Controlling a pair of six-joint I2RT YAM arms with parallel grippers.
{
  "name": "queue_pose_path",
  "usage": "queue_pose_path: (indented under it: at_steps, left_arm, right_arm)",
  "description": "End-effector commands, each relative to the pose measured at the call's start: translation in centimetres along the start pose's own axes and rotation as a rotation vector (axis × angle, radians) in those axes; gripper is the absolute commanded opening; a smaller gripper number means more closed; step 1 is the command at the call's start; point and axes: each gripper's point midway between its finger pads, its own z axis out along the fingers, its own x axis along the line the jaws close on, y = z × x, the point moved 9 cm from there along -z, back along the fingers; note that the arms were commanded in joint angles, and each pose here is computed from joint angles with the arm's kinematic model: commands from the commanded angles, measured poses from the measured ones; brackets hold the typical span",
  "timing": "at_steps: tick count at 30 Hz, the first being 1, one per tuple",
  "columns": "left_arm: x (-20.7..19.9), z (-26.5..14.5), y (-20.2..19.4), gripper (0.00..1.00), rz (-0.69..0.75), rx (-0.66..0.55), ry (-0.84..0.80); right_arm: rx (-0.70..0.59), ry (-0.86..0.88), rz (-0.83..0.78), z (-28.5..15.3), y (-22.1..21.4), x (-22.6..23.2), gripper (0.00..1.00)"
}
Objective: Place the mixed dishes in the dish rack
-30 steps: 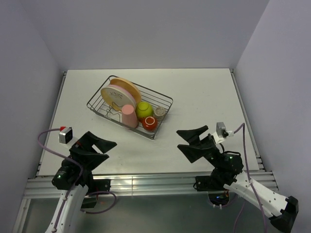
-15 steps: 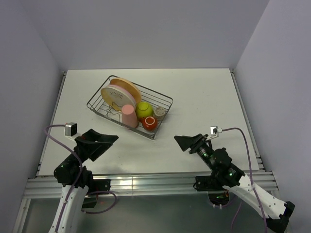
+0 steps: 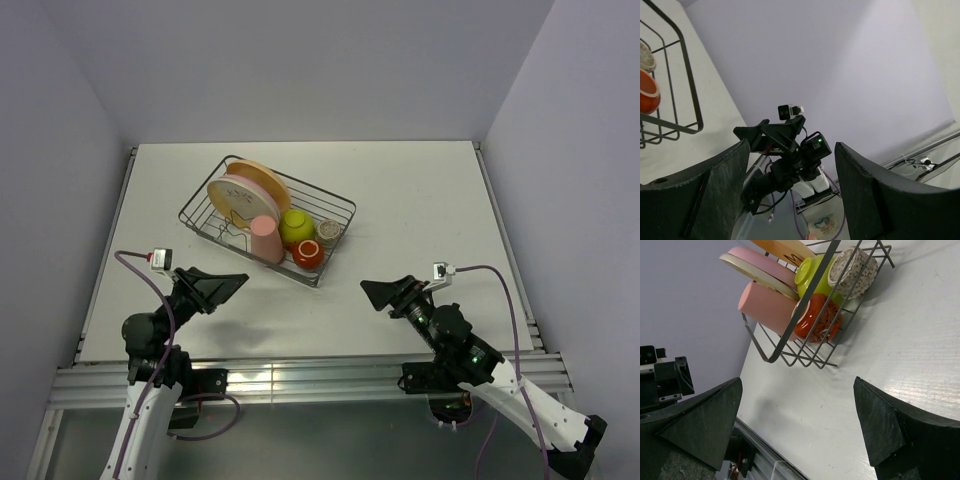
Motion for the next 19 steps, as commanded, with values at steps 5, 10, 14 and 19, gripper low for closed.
queue_pose_path:
  at_steps: [5, 10, 14, 19]
  left_arm:
    - [8.00, -1.66, -2.15, 0.75, -0.098, 0.017, 0.196]
    - [8.15, -1.70, -2.20, 0.76, -0.100, 0.019, 0.205]
    - [8.23, -1.72, -2.23, 0.76, -0.099, 0.020, 0.210]
    - [8.28, -1.76, -2.31, 0.76, -0.099, 0.027, 0.212]
  right_arm:
    - [-0.056, 0.019, 0.032, 1.31, -3.01, -4.24, 1.00]
    - [-0.054, 0.013, 0.036, 1.33, -3.07, -4.33, 1.00]
    - [-0.045, 0.012, 0.039, 1.28, -3.15, -4.34, 1.00]
    - [-0.041, 0.025, 0.034, 1.26, -3.15, -4.20, 1.00]
